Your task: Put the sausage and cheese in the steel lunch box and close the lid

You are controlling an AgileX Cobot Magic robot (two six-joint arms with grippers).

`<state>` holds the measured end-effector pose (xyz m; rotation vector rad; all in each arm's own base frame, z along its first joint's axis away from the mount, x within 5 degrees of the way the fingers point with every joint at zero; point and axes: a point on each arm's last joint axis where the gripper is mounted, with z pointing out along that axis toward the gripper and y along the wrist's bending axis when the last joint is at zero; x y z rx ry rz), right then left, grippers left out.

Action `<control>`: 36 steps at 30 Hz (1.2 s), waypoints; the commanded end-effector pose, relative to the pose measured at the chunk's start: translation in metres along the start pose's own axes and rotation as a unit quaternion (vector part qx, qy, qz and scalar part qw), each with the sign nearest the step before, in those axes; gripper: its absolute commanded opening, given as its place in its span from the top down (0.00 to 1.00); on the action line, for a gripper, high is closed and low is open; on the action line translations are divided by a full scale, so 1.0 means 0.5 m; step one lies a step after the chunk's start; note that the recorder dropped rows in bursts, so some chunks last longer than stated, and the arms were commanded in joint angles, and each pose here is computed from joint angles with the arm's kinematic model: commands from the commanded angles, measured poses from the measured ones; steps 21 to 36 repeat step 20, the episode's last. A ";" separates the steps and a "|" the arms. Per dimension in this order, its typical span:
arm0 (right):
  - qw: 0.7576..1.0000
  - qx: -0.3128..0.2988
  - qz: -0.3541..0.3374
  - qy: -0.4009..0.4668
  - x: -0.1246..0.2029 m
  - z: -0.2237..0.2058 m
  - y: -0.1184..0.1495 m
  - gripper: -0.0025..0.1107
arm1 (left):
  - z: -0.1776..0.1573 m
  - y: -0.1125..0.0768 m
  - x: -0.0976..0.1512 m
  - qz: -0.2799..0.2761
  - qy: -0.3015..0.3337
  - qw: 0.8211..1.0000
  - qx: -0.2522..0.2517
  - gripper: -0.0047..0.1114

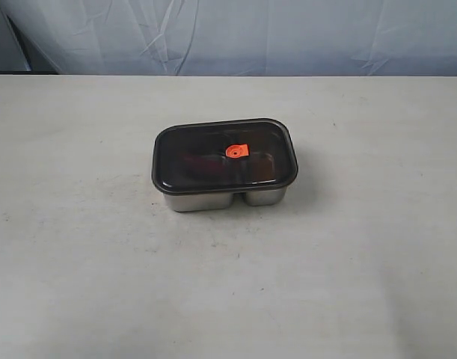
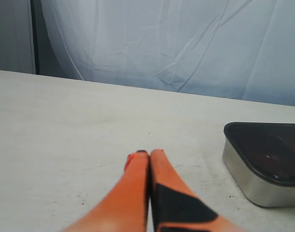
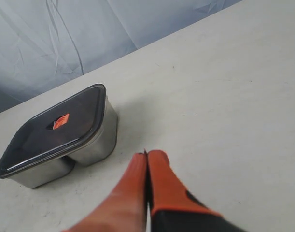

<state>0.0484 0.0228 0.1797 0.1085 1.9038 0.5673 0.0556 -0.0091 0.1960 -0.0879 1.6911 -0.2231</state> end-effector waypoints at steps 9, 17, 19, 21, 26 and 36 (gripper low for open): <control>1.000 0.002 -0.001 -0.008 -0.001 0.000 -0.001 0.99 | 0.000 0.001 0.003 0.001 0.001 1.000 -0.002 0.96; 0.999 0.015 -0.033 -0.009 -0.001 0.000 -0.006 0.99 | 0.000 0.001 0.003 0.001 0.001 1.000 -0.002 0.96; 0.997 0.030 -0.070 -0.016 -0.004 -0.001 -0.011 0.99 | 0.000 0.001 0.003 0.001 0.001 1.000 -0.002 0.96; 0.995 0.036 -0.088 -0.020 -0.006 -0.001 -0.013 0.99 | 0.000 0.001 0.003 0.001 0.001 1.000 -0.002 0.96; 0.995 0.036 -0.088 -0.020 -0.006 -0.001 -0.013 0.99 | 0.000 0.001 0.003 0.001 0.001 1.000 -0.002 0.96; 0.995 0.036 -0.088 -0.020 -0.006 -0.001 -0.013 0.99 | 0.000 0.001 0.003 0.001 0.001 1.000 -0.002 0.96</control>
